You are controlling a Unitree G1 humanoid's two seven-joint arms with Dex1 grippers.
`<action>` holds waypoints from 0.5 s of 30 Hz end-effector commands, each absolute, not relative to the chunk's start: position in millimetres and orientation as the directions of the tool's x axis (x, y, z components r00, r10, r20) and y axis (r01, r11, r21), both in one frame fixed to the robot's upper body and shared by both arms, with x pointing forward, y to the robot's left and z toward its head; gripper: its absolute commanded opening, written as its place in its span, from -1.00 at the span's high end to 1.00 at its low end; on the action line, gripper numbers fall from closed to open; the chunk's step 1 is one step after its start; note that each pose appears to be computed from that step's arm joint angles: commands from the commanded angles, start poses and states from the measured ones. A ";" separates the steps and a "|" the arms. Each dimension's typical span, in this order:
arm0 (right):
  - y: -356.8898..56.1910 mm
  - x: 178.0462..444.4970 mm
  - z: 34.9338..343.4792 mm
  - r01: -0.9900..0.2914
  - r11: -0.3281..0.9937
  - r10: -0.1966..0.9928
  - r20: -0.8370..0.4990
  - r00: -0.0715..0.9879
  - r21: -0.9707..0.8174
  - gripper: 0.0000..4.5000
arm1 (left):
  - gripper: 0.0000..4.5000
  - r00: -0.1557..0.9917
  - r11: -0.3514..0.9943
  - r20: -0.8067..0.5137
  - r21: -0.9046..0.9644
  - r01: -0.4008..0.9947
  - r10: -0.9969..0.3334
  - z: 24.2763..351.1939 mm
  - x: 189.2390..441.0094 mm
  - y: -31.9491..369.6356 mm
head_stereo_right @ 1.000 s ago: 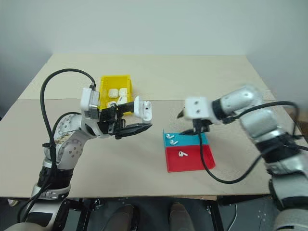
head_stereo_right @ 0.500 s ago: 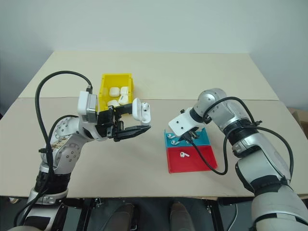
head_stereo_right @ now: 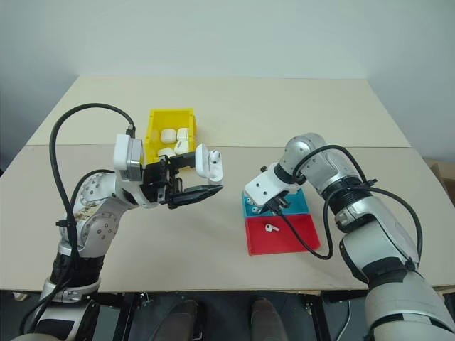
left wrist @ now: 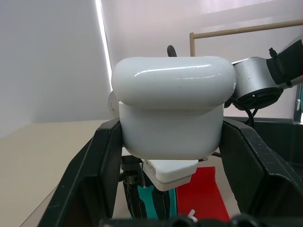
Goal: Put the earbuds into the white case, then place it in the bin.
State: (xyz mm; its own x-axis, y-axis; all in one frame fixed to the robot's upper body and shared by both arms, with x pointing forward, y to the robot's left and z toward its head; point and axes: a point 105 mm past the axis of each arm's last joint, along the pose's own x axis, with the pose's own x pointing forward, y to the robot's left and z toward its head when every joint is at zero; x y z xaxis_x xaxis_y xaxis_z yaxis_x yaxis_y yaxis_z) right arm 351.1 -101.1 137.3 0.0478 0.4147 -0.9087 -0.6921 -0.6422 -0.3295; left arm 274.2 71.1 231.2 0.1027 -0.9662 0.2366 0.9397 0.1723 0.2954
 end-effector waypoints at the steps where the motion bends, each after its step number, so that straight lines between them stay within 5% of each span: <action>1: -99.1 349.5 141.6 -0.678 -0.653 0.418 -0.907 0.048 -0.336 0.27 | -0.23 0.088 0.175 0.257 0.341 0.924 -0.962 239.3 267.3 70.8; 15: -98.1 348.7 128.3 -0.674 -0.666 0.391 -0.919 0.049 -0.319 0.27 | -0.23 0.100 0.188 0.260 0.340 0.922 -0.960 240.1 267.4 71.0</action>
State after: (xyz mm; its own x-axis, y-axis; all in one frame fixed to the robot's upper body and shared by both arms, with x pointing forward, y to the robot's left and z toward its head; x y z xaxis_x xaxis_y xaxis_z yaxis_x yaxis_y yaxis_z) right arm 349.3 -98.9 127.0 0.0385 0.3966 -0.9172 -0.6924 -0.6512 -0.3106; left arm 274.5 71.6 230.3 0.1220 -0.9627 0.2414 0.9381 0.1913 0.2887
